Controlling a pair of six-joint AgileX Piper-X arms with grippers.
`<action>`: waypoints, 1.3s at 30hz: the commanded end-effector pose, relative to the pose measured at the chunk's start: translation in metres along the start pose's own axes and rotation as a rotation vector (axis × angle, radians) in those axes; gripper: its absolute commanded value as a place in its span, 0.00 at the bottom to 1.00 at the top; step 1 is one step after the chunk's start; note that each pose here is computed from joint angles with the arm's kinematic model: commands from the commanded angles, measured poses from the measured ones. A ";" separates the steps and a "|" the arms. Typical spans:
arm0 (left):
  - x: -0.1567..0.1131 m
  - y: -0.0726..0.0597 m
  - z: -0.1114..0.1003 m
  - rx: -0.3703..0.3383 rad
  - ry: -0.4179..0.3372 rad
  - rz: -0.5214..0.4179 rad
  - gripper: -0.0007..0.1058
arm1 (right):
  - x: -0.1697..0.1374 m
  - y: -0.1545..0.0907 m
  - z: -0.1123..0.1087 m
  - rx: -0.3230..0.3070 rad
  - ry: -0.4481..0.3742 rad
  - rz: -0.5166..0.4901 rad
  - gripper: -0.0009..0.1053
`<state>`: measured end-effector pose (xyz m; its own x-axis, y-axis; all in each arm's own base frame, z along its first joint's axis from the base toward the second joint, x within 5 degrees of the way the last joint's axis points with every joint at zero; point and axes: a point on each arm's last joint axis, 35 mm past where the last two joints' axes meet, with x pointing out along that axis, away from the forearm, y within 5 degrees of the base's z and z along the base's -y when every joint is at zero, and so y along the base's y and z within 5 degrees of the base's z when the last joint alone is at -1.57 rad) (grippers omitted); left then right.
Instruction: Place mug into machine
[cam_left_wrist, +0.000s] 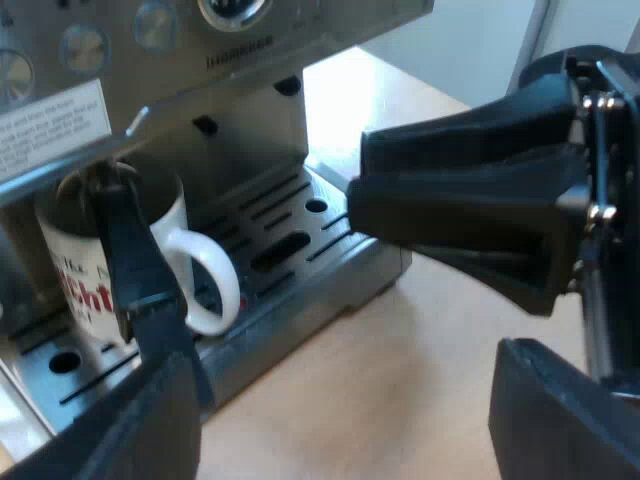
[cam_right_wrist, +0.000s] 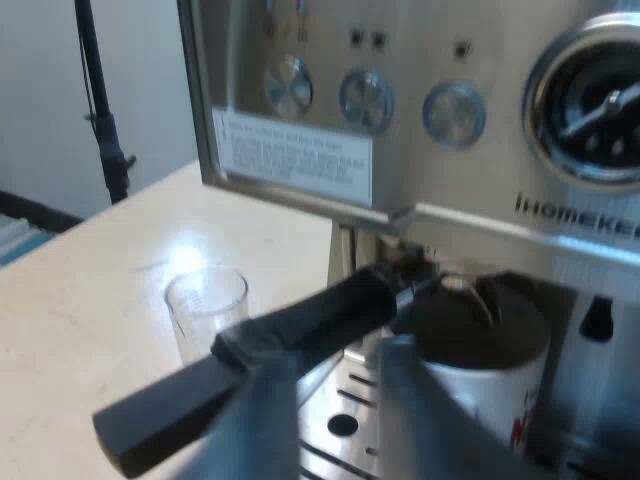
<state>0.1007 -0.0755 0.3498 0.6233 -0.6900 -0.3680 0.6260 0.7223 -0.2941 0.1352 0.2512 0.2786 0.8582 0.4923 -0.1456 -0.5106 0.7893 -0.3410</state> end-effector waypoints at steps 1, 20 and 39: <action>-0.001 -0.001 0.004 0.008 -0.031 -0.011 0.64 | -0.004 -0.004 0.005 -0.004 -0.011 -0.005 0.01; -0.009 -0.004 0.017 0.039 -0.093 0.047 0.75 | -0.005 -0.014 0.039 -0.001 0.104 0.156 0.01; -0.020 -0.007 0.039 0.056 -0.249 0.147 0.75 | -0.002 -0.017 0.043 0.028 0.084 0.144 0.01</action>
<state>0.1023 -0.0693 0.3870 0.7800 -0.5876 -0.2153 0.5516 0.8080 -0.2070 0.1381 0.2534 0.3172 0.7683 0.5669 -0.2972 -0.6387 0.7096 -0.2976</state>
